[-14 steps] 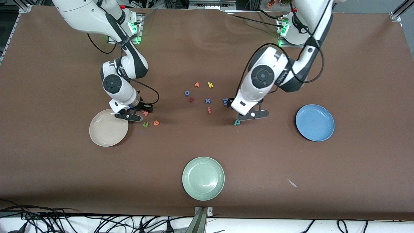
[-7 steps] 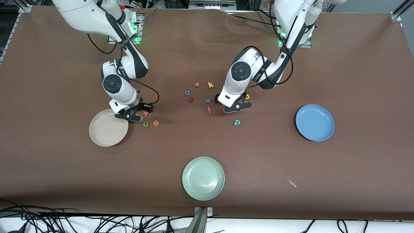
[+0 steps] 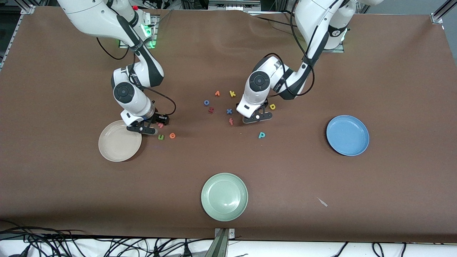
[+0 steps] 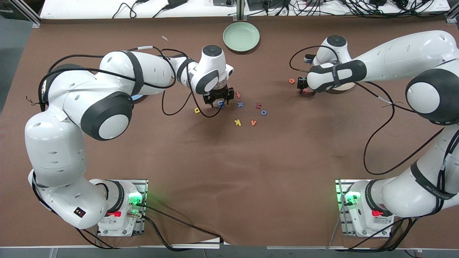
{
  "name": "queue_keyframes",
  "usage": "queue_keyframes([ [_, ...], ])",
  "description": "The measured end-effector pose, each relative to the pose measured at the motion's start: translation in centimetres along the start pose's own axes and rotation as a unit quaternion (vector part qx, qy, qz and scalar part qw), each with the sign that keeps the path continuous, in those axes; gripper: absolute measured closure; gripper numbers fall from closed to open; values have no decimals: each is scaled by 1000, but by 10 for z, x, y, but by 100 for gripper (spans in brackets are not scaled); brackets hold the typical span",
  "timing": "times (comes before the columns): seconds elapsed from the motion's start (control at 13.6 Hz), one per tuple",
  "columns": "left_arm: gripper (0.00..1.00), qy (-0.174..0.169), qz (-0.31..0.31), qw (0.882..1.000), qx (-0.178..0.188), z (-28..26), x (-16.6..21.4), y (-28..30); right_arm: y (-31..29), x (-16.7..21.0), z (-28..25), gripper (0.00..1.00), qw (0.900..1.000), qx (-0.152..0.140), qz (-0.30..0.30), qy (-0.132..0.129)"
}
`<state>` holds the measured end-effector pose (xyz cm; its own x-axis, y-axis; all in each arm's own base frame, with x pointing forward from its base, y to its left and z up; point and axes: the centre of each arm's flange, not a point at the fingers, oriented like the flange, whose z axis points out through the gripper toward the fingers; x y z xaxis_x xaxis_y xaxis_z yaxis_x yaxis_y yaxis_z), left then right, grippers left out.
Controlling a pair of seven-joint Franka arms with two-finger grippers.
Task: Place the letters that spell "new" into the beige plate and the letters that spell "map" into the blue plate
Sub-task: 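Lift the pink m toward the white plate while the left gripper grasps the blue E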
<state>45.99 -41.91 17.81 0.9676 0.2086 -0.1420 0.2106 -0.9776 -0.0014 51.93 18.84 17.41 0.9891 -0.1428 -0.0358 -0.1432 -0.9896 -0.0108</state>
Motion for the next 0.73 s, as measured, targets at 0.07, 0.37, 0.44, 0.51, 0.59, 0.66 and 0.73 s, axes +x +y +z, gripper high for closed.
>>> queue_keyframes([
  [0.07,28,-1,1,1000,1,3,-2,1,0,0,0,33,1000,0,0,0],
  [0.37,51,1,6,1000,-2,7,-4,7,0,0,1,36,1000,-1,-2,0],
  [0.44,51,1,6,1000,-2,7,-3,7,0,0,0,45,1000,-2,-2,1],
  [0.51,57,2,6,1000,-3,7,-3,8,0,1,0,47,1000,-2,-2,1],
  [0.59,66,2,6,1000,-3,6,-3,8,1,1,0,48,1000,-2,-2,1],
  [0.66,66,2,8,1000,-3,6,-3,8,1,1,0,48,1000,-2,-2,1],
  [0.73,72,2,11,1000,-3,6,-3,9,0,1,-1,55,1000,-2,-3,2],
])
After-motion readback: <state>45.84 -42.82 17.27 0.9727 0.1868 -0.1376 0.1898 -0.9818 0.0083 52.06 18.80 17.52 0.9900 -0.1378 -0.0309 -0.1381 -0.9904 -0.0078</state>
